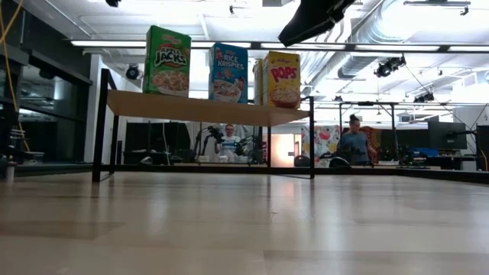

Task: Stack cereal on shelf
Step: Return to Home Position

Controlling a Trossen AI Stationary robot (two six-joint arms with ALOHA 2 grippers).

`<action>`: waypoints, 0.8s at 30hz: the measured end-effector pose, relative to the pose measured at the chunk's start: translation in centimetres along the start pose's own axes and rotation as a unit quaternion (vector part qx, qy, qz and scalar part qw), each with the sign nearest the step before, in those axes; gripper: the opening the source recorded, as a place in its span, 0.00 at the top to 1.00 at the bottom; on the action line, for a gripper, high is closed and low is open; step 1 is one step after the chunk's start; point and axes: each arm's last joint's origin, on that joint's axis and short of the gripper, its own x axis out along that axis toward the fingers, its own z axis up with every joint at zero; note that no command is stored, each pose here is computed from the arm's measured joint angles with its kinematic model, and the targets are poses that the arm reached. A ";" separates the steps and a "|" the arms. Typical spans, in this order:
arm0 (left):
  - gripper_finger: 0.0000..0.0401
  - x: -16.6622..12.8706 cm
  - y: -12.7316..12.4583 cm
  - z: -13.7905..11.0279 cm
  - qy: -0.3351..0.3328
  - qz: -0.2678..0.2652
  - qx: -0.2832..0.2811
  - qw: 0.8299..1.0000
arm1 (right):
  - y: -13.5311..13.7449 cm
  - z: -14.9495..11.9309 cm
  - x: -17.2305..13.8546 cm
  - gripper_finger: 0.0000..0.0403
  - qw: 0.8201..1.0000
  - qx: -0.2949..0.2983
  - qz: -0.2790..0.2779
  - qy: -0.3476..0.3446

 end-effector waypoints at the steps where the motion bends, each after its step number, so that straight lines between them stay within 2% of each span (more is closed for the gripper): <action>1: 0.52 -0.3 0.2 0.0 -0.005 -0.002 0.000 1.000 | 0.0 0.1 0.0 0.40 1.000 0.002 0.000 -0.003; 4: 0.61 -1.3 0.7 -0.7 -0.013 -0.004 -0.004 1.000 | 0.0 0.2 0.0 0.40 1.000 0.006 0.000 -0.011; 7: 0.74 -2.5 1.3 -1.9 -0.019 -0.002 -0.021 1.000 | 0.0 0.2 0.0 0.40 1.000 0.006 0.000 -0.011; 10: 0.91 -3.3 1.4 -3.6 -0.023 -0.013 -0.035 0.999 | 0.0 0.2 0.0 0.40 1.000 0.007 0.000 -0.011; 12: 0.98 -3.7 1.2 -5.2 -0.017 -0.029 -0.042 0.999 | 0.0 0.2 0.0 0.40 1.000 0.013 0.000 -0.011; 18: 0.99 -4.3 0.2 -10.0 -0.010 -0.080 -0.072 0.994 | -0.1 0.1 -0.1 0.40 1.000 0.014 -0.013 -0.001; 21: 0.99 -4.6 0.0 -11.3 -0.020 -0.094 -0.079 0.992 | -0.3 0.2 -0.4 0.40 1.000 0.010 -0.009 0.018; 24: 1.00 -4.9 0.1 -11.8 -0.027 -0.095 -0.080 0.992 | -0.3 -0.1 -0.6 0.44 0.999 0.010 -0.005 0.039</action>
